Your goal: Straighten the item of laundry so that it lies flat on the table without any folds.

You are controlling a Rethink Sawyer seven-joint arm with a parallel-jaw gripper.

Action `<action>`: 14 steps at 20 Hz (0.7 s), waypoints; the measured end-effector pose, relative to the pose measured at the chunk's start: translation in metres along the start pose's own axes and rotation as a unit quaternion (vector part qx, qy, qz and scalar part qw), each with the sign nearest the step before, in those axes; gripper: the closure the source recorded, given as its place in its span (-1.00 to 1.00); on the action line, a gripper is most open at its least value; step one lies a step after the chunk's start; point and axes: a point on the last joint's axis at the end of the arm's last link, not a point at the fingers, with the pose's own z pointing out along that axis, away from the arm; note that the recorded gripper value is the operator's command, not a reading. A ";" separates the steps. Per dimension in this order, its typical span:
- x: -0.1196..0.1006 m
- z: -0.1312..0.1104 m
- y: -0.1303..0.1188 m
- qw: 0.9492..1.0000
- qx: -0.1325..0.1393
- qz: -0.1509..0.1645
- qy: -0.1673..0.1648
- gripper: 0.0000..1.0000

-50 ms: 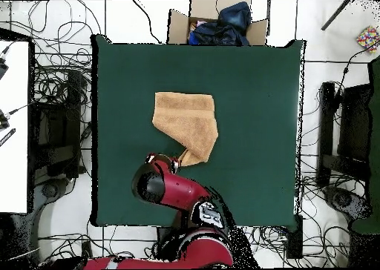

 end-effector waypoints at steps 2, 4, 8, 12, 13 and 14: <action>0.006 0.001 0.006 1.000 0.010 -0.007 0.001 -1.00; 0.013 0.002 0.010 1.000 0.023 -0.019 0.000 -1.00; 0.021 0.006 0.010 0.998 0.049 -0.042 0.002 -1.00; 0.023 0.008 0.002 0.996 0.071 -0.053 0.013 -1.00; 0.023 0.009 0.000 0.995 0.075 -0.055 0.017 -1.00; 0.022 0.009 -0.003 0.995 0.079 -0.054 0.022 -1.00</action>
